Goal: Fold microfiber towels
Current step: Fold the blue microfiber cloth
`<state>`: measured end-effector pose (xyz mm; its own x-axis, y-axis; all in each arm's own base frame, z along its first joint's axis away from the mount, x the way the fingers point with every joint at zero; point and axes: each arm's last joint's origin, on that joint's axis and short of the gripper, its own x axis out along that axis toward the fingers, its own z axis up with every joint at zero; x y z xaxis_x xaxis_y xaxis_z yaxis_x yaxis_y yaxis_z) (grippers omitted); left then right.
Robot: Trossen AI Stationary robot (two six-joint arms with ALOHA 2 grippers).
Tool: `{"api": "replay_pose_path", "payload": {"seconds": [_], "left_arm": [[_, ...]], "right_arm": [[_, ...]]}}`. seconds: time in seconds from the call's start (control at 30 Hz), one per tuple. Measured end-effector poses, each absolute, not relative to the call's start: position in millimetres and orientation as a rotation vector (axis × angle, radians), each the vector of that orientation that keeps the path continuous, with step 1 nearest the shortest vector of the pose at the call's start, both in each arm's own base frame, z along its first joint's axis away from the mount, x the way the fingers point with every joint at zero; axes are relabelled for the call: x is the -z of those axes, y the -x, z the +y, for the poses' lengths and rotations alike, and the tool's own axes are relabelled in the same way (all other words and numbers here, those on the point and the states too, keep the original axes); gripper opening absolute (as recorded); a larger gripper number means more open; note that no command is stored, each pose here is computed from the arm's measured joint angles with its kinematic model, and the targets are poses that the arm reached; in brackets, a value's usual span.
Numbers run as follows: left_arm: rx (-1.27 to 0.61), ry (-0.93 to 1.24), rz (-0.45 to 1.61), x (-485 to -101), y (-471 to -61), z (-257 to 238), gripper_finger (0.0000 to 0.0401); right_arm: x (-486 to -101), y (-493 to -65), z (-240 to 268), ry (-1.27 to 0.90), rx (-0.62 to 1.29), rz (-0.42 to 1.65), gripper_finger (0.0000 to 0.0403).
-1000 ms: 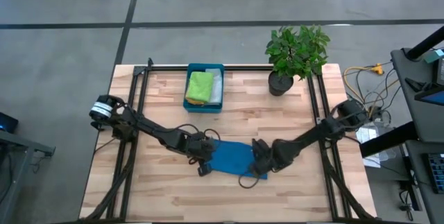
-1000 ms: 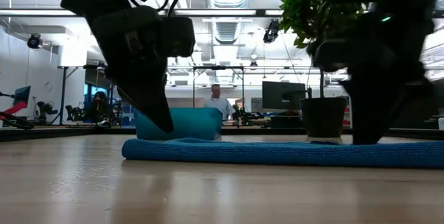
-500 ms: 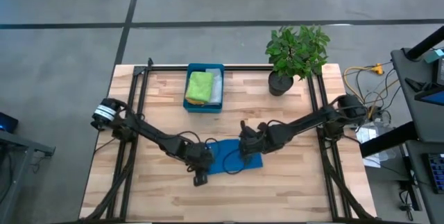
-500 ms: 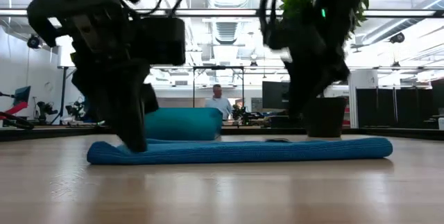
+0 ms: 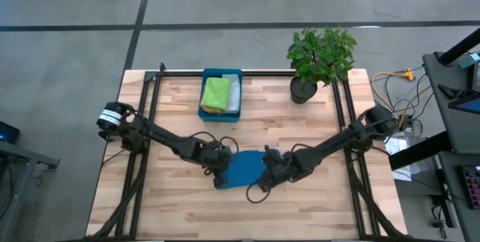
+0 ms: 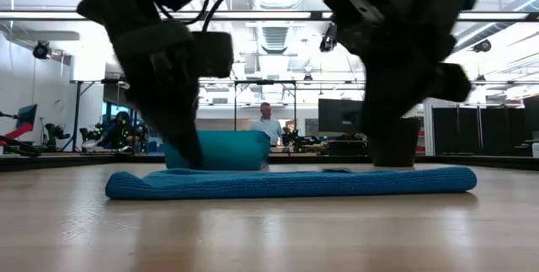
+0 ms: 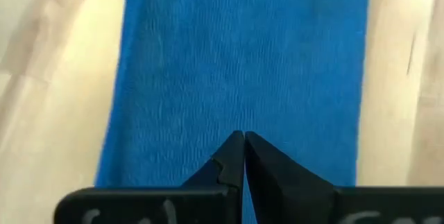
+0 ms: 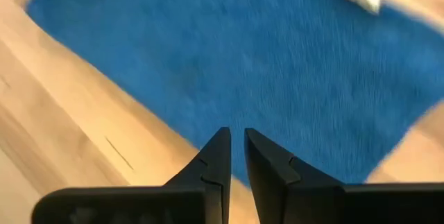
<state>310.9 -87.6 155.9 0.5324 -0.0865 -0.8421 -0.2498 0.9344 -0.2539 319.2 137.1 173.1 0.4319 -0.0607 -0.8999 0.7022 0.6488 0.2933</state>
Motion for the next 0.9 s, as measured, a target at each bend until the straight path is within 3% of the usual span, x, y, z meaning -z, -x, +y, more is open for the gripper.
{"api": "replay_pose_path", "payload": {"seconds": [0.43,0.6,0.77,0.9], "left_arm": [[-0.116,0.424,1.097,-127,-317,-89,0.0000],[0.037,0.509,1.052,-118,-322,-118,0.0000],[0.306,0.540,0.956,-118,-330,-144,0.0000],[0.334,0.544,0.967,-126,-326,-141,0.0000]], "right_arm": [[-140,-299,119,-0.763,0.621,1.137,0.0038],[-132,-304,97,-0.780,0.559,1.146,0.0038],[-130,-312,83,-0.734,0.480,1.108,0.0038],[-141,-315,83,-0.589,0.444,1.056,0.0038]]}}
